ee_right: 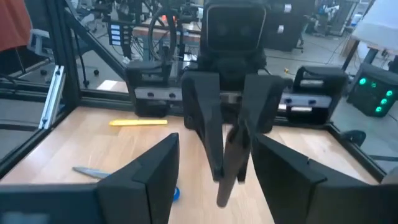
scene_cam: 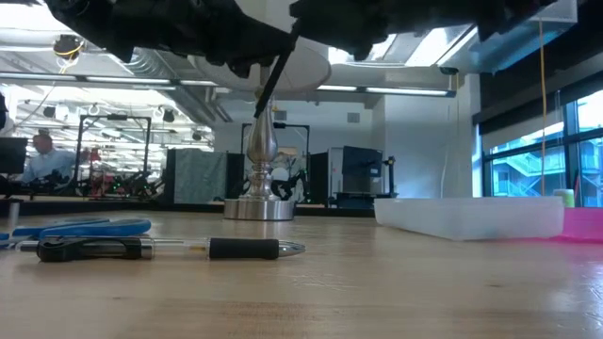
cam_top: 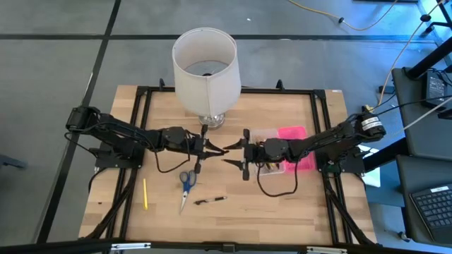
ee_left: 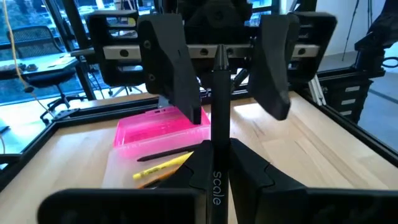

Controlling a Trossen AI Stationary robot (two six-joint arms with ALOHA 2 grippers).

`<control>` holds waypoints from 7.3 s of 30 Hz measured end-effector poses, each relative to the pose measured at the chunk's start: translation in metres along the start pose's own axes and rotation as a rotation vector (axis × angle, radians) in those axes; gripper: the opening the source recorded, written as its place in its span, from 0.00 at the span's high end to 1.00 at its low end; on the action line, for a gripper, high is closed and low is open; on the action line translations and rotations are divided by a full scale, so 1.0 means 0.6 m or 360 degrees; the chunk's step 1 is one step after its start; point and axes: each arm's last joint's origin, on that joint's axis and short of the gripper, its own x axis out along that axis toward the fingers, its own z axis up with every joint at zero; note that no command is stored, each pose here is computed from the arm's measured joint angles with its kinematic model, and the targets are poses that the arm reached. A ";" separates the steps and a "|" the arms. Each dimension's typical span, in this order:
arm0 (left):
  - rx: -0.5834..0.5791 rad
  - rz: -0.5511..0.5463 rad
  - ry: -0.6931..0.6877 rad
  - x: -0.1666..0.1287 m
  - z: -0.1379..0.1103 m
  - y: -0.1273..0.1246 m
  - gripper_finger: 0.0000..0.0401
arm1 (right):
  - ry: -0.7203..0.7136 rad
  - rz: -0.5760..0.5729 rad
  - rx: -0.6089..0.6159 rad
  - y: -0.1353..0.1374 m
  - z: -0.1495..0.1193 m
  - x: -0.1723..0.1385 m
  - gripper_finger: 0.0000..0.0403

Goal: Pick & place school supplies into a supply box
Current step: Put the black pen into the supply box, then put the black transparent pen into the supply box

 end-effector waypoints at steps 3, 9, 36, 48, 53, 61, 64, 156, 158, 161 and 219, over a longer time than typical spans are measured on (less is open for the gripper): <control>0.0000 -0.0001 0.0002 0.000 0.000 0.000 0.94 | -0.0008 0.0000 -0.0003 0.001 0.007 0.008 0.51; 0.0009 -0.0002 0.0006 0.000 -0.001 0.000 0.93 | 0.0036 -0.0013 -0.0008 0.002 0.003 0.009 0.66; 0.0028 0.0006 0.0278 -0.003 -0.028 0.008 0.73 | 0.0292 -0.0145 -0.0015 -0.002 -0.020 0.006 0.89; -0.0028 -0.0020 0.0685 -0.015 -0.068 0.005 0.70 | 0.0605 -0.0243 0.0510 -0.033 0.024 -0.086 0.89; -0.0122 -0.0027 0.0727 -0.017 -0.072 0.003 0.70 | 0.0842 -0.0426 0.0829 -0.056 0.024 -0.138 0.89; -0.0157 -0.0025 0.0722 -0.017 -0.071 0.003 0.71 | 0.1230 -0.0746 0.1198 -0.077 -0.021 -0.169 0.89; -0.0184 -0.0020 0.0722 -0.017 -0.071 0.003 0.72 | 0.1319 -0.0713 0.1251 -0.080 -0.040 -0.166 0.89; -0.0142 -0.0309 0.0802 -0.018 -0.133 -0.239 0.61 | 0.1557 -0.0914 0.1336 -0.122 -0.119 -0.121 0.61; -0.0129 -0.0303 0.0833 -0.017 -0.142 -0.241 0.61 | 0.1557 -0.0914 0.1339 -0.122 -0.119 -0.121 0.58; -0.0152 -0.0280 0.0887 -0.014 -0.157 -0.243 0.61 | 0.1557 -0.0915 0.1341 -0.123 -0.119 -0.121 0.54; 0.0178 -0.0123 0.0821 0.062 -0.141 -0.217 0.92 | 0.0780 0.0152 0.1198 -0.057 0.000 -0.096 0.53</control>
